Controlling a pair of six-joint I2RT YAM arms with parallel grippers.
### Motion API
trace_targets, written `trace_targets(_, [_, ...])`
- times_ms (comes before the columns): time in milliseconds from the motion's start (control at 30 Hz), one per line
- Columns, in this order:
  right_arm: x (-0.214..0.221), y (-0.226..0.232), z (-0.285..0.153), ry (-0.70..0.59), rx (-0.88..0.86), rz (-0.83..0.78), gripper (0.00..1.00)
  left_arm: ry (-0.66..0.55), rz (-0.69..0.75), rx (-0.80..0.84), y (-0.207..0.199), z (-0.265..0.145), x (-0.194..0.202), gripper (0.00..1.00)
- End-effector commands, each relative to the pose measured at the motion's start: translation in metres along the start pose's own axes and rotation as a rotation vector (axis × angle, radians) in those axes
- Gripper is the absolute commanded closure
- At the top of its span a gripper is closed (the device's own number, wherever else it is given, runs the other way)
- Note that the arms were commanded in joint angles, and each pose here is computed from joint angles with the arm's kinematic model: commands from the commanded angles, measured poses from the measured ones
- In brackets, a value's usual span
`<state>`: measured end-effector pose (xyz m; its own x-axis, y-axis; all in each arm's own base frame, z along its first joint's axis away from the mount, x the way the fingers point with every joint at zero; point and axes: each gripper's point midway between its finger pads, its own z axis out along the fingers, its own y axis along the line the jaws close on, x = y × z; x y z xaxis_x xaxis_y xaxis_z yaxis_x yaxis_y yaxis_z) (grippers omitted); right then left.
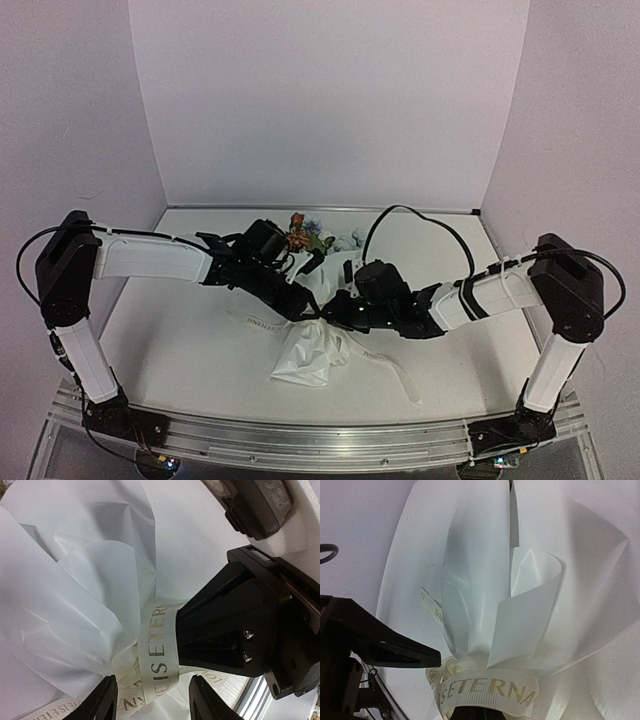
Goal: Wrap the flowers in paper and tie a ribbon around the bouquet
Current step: Cross the half-tied ribbon over the folded bouquet.
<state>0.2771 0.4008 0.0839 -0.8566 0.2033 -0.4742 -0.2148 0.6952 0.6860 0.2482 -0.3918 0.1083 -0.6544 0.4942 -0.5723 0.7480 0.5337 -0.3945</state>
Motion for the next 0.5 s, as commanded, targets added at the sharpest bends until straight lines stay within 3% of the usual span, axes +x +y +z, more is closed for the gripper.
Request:
trace_targets(0, [-0.002,0.003,0.003,-0.021,-0.043,0.033,0.99,-0.065,0.038,-0.049,-0.001,-0.010,-0.030,0.53])
trace_targets(200, [0.001,0.003,0.003,-0.012,-0.053,0.035,0.99,-0.045,0.062,-0.011,-0.007,-0.006,-0.031,0.68])
trace_targets(233, [0.001,0.003,0.003,-0.013,-0.057,0.037,0.99,-0.034,0.065,-0.004,-0.008,-0.005,-0.030,0.68])
trace_targets(333, [0.003,0.005,0.003,-0.007,-0.068,0.039,0.99,-0.017,0.070,0.005,-0.010,-0.004,-0.027,0.53])
trace_targets(467, [0.004,0.009,0.005,0.002,-0.091,0.044,0.99,-0.009,0.076,0.001,-0.010,-0.003,-0.024,0.51])
